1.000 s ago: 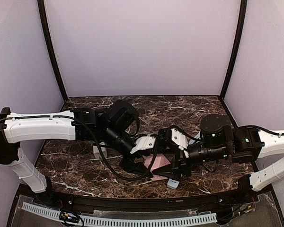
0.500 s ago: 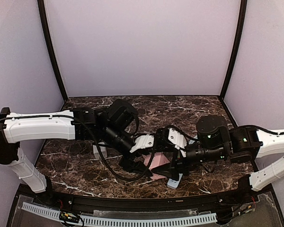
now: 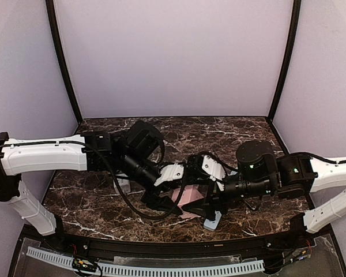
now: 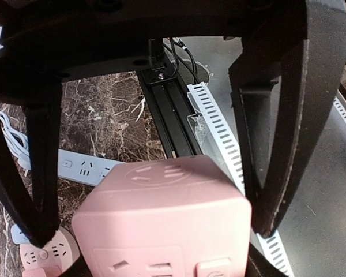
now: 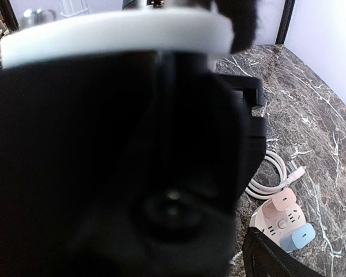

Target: Insert the plug

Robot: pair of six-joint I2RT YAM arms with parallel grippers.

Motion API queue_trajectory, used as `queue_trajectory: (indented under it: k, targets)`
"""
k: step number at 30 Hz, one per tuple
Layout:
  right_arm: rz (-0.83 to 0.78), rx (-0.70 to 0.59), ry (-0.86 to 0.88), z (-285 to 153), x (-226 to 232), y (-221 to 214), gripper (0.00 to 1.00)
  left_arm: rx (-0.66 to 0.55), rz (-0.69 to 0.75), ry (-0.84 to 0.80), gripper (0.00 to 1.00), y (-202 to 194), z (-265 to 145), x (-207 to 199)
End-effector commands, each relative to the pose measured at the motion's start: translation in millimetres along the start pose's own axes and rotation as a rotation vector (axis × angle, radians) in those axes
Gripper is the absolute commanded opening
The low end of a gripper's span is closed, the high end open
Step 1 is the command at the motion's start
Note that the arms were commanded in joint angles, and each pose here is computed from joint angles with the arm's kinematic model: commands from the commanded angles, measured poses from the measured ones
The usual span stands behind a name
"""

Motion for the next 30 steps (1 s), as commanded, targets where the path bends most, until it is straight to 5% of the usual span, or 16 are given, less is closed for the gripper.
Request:
queue_trajectory:
  k: [1,14,21,30]
  targets:
    - [0.011,0.041,-0.013,3,1,-9,0.92,-0.101,0.055,0.018,0.15,20,-20,-9]
    - [0.012,0.039,-0.007,2,1,-19,0.94,-0.166,0.059,0.041,0.15,20,-28,-10]
    - [0.000,0.038,0.020,8,4,-20,0.75,-0.172,0.058,0.045,0.15,21,-28,-8]
    - [-0.007,0.034,0.041,12,6,-21,0.39,-0.192,0.048,0.063,0.18,19,-29,-6]
Point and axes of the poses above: each gripper's point midway between its finger pads, its own z axis out along the fingers, its own x axis along the line the jaws close on, y = z × x, the point moved 6 cm from there along -z, back along the fingers
